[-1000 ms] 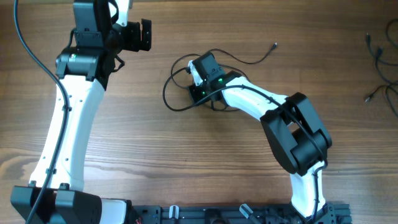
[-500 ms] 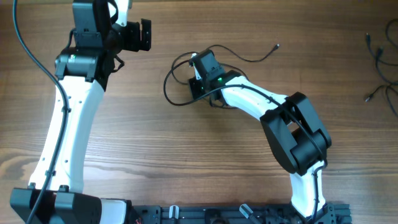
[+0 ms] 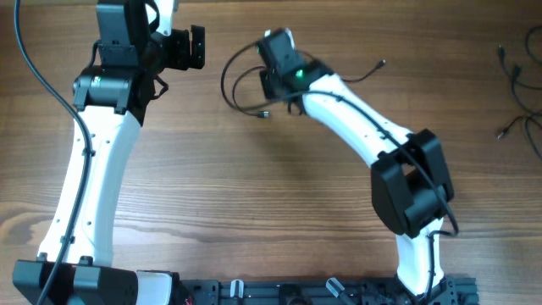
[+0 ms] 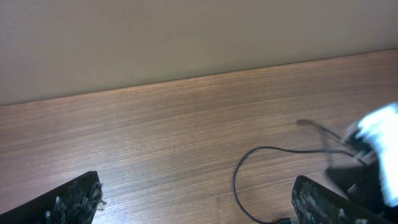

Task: Untangle cables
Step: 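Lift the cable with the right gripper and pull it far right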

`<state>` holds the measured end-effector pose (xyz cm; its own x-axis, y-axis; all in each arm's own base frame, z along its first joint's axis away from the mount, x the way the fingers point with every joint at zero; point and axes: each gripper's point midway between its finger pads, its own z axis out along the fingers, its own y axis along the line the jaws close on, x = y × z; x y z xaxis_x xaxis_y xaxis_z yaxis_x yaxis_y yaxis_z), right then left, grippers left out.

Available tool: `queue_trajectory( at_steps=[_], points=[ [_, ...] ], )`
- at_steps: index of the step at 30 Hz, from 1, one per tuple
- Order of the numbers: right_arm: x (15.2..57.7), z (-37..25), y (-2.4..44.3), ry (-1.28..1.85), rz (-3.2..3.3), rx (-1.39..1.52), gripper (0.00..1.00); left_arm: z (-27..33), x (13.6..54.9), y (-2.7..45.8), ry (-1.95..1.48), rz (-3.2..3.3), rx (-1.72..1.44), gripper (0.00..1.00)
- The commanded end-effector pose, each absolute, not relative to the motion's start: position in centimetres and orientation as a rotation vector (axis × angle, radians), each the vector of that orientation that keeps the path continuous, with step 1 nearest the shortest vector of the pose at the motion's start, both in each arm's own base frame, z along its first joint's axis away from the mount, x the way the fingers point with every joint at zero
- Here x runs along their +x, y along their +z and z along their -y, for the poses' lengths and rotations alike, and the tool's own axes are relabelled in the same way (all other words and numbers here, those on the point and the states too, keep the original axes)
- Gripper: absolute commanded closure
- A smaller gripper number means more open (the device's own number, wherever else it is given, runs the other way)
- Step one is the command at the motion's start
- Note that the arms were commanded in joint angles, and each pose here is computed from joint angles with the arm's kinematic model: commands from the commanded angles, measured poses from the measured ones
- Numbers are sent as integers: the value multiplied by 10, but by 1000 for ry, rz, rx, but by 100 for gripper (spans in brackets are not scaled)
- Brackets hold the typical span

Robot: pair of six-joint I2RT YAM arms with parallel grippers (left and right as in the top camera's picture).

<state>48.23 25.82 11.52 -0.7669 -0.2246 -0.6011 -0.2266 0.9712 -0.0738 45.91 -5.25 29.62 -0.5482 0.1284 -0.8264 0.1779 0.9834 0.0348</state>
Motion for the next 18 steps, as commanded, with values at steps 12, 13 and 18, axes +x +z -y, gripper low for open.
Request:
queue_trajectory(
  at_steps=[12, 13, 18],
  points=[
    [514, -161, 396, -63, -2004, -50, 96, 46, 455, 305, -55, -2139, 187, 0],
    [510, -156, 412, -76, -1970, -42, 96, 46, 455, 305, -55, -2140, 187, 0],
    [485, -134, 488, -92, -1806, 9, 96, 46, 454, 304, -55, -2145, 187, 0]
  ],
)
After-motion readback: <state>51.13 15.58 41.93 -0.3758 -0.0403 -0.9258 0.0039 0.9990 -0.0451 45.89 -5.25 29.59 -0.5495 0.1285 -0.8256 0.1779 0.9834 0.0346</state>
